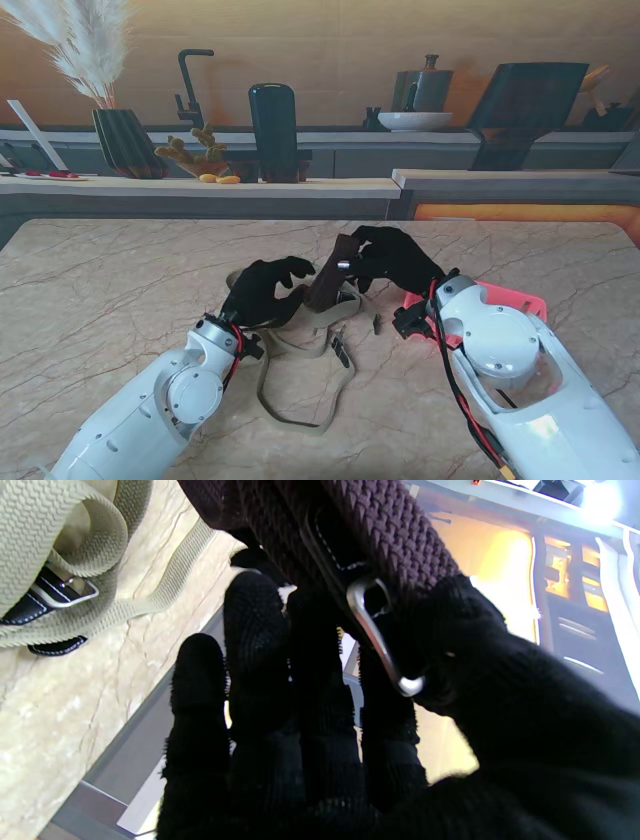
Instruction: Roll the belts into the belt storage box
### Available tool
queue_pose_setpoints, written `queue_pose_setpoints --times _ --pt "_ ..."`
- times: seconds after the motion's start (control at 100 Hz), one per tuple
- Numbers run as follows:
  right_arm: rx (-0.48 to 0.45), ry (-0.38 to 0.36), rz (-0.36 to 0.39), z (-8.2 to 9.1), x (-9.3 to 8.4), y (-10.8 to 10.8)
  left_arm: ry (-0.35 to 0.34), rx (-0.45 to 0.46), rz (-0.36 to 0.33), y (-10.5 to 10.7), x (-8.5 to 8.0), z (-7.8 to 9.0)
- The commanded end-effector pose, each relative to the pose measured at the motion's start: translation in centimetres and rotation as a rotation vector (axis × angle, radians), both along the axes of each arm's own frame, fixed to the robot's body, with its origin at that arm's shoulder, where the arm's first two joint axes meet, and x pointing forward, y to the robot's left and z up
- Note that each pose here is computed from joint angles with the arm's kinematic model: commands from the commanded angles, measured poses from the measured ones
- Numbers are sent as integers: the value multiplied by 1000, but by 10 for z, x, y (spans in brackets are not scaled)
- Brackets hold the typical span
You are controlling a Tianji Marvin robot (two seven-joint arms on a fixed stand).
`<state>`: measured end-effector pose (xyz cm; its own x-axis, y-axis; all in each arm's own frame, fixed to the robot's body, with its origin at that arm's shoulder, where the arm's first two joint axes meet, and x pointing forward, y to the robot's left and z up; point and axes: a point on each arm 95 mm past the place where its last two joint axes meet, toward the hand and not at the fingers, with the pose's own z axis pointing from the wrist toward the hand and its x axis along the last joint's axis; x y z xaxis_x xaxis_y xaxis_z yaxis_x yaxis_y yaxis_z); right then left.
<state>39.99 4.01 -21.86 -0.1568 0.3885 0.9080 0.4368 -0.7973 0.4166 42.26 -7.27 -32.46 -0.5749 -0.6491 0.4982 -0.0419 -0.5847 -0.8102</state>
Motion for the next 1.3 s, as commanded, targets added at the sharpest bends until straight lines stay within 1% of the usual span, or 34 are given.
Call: queue_pose_setpoints --times 0.0,0.3,0.51,0.66,0.88,1.07,1.29 --pt "12 17 -7 -5 0 5 -2 -24 4 -5 -1 1" --pt "116 137 -90 -21 7 10 -25 -79 -14 -10 -6 3" --pt "211 247 -155 -30 14 14 -21 -90 -45 -11 -10 3" --pt "256 324 -193 -37 19 19 -23 -106 -65 -12 -12 4" --pt "291 408 -215 -48 24 27 -47 -116 -49 -12 -14 6" --pt "303 455 -218 -54 25 31 -65 -107 -42 -11 -14 7" --pt "306 501 -212 -59 27 36 -76 -87 -66 -13 -13 7"
